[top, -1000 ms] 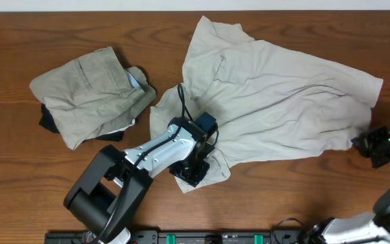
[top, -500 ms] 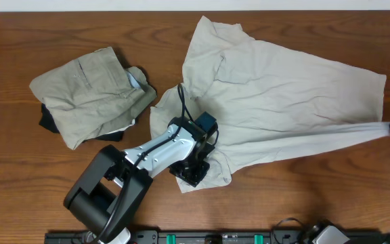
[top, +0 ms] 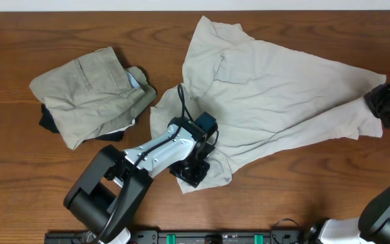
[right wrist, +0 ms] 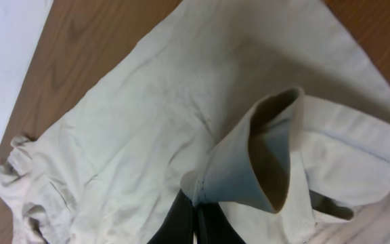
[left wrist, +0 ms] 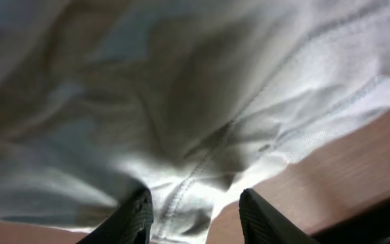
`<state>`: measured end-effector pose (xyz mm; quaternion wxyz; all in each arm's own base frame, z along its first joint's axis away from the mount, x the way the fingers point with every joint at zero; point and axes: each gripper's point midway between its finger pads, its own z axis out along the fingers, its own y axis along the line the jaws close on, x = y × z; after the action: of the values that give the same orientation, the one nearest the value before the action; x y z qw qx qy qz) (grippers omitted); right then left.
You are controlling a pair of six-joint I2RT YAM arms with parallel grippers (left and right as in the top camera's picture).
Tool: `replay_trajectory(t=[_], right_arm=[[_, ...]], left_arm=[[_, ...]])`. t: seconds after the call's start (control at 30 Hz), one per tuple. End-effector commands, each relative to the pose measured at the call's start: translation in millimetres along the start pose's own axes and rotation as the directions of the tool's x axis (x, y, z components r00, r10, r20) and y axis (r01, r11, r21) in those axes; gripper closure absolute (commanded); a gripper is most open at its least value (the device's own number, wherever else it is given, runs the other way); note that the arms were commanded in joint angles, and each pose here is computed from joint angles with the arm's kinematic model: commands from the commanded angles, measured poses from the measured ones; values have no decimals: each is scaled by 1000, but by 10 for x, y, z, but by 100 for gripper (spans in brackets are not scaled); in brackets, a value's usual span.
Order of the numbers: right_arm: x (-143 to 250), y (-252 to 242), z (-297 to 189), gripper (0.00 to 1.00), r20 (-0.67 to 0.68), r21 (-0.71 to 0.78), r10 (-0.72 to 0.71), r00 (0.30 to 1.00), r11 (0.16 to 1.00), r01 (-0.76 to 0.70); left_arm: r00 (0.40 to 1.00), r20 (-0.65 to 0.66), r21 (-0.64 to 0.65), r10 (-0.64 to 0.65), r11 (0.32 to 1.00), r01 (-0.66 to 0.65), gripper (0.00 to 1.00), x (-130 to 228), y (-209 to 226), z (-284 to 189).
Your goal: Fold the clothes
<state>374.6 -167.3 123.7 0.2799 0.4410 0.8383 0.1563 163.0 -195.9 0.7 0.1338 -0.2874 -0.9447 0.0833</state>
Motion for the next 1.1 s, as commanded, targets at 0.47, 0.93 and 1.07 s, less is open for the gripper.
replay_trajectory(t=[0.47,0.93,1.07], right_arm=[[177,-14,-270,94,-97,-61,3,995,998,-9],[223,-6,-265,92,-113,-58,3,994,998,-10],[240,-6,-269,92,-120,-59,6,993,998,-13]], left_arm=[[964,230,162,137,971,-176,37,-606,-510,-457],[954,175,62,245,964,-260,25,-715,-695,75],[954,177,45,240,967,-252,50,-740,-671,51]])
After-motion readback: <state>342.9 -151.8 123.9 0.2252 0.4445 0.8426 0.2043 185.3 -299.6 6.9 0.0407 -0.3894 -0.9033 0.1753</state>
